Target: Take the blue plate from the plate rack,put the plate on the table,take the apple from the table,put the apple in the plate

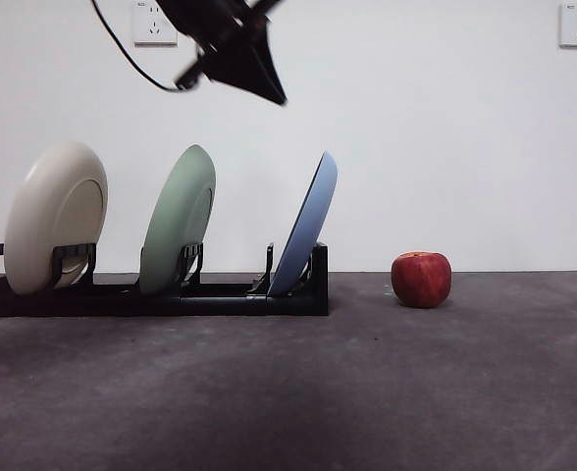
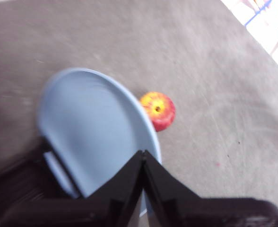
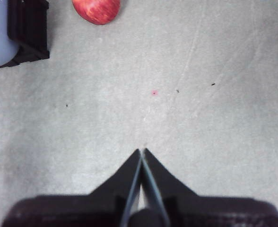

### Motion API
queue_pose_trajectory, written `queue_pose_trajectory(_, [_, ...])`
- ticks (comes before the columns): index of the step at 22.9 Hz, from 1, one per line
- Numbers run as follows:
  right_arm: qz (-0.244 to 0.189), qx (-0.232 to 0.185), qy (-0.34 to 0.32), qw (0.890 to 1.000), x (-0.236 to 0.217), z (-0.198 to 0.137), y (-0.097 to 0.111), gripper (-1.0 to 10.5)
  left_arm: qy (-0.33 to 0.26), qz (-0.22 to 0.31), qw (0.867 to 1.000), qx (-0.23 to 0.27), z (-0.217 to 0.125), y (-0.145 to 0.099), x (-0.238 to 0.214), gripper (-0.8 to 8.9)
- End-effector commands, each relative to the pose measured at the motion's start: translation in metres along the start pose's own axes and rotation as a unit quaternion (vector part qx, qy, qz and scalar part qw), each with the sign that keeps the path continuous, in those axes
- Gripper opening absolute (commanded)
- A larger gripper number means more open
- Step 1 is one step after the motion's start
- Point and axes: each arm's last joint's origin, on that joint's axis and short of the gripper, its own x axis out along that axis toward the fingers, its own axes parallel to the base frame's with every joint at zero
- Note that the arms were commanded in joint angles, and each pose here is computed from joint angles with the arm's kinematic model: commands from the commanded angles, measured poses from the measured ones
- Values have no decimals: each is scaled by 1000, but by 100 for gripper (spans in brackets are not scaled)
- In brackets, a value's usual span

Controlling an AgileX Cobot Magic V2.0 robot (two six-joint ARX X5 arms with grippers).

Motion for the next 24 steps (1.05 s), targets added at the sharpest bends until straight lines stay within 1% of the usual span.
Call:
queue_pose_trajectory(1, [2, 4, -3, 1000, 0, 1, 1, 0, 12, -8, 1000, -2, -4, -2, 19, 170])
queue_pose_trajectory(3, [2, 4, -3, 1000, 0, 1, 1, 0, 20, -11, 1000, 0, -7, -5, 28, 263])
queue_pose_trajectory(4, [2, 5, -3, 1000, 0, 1, 0, 0, 20, -13, 1000, 1, -8, -7, 32, 286])
queue_pose_trajectory(6, [2, 5, -3, 1000, 0, 1, 0, 0, 18, -12, 1000, 6, -8, -10, 38, 290])
queue_pose_trajectory(8, [2, 5, -1, 1000, 0, 1, 1, 0, 15, 6, 1000, 10, -9, -14, 43, 290])
queue_pose_trajectory(9, [2, 5, 1, 1000, 0, 1, 0, 0, 16, 6, 1000, 10, -10, -15, 46, 290])
queue_pose_trajectory(15, [-1, 8, 21, 1000, 0, -3, 0, 0, 33, 6, 999, -12, -18, -10, 71, 287])
queue_pose_trajectory(17, [-2, 9, 25, 1000, 0, -4, 0, 0, 35, 7, 999, -12, -20, -9, 75, 282])
queue_pose_trajectory(19, [-2, 9, 25, 1000, 0, -4, 0, 0, 34, 20, 999, -8, -20, -12, 77, 278])
queue_pose_trajectory(20, [-2, 9, 25, 1000, 0, -4, 0, 0, 34, 24, 999, -4, -20, -13, 77, 246])
queue_pose_trajectory(21, [-2, 9, 25, 1000, 0, -4, 0, 0, 36, 24, 999, 0, -21, -13, 78, 167])
queue_pose_trajectory(22, [-2, 9, 25, 1000, 0, -4, 0, 0, 40, 22, 999, -1, -22, -13, 80, 109])
queue_pose_trajectory(23, [-2, 9, 26, 1000, 0, -4, 0, 0, 44, 22, 999, -2, -23, -13, 81, 90])
queue_pose_trajectory(24, [-3, 9, 28, 1000, 0, -5, 0, 0, 48, 23, 999, 0, -25, -13, 84, 90])
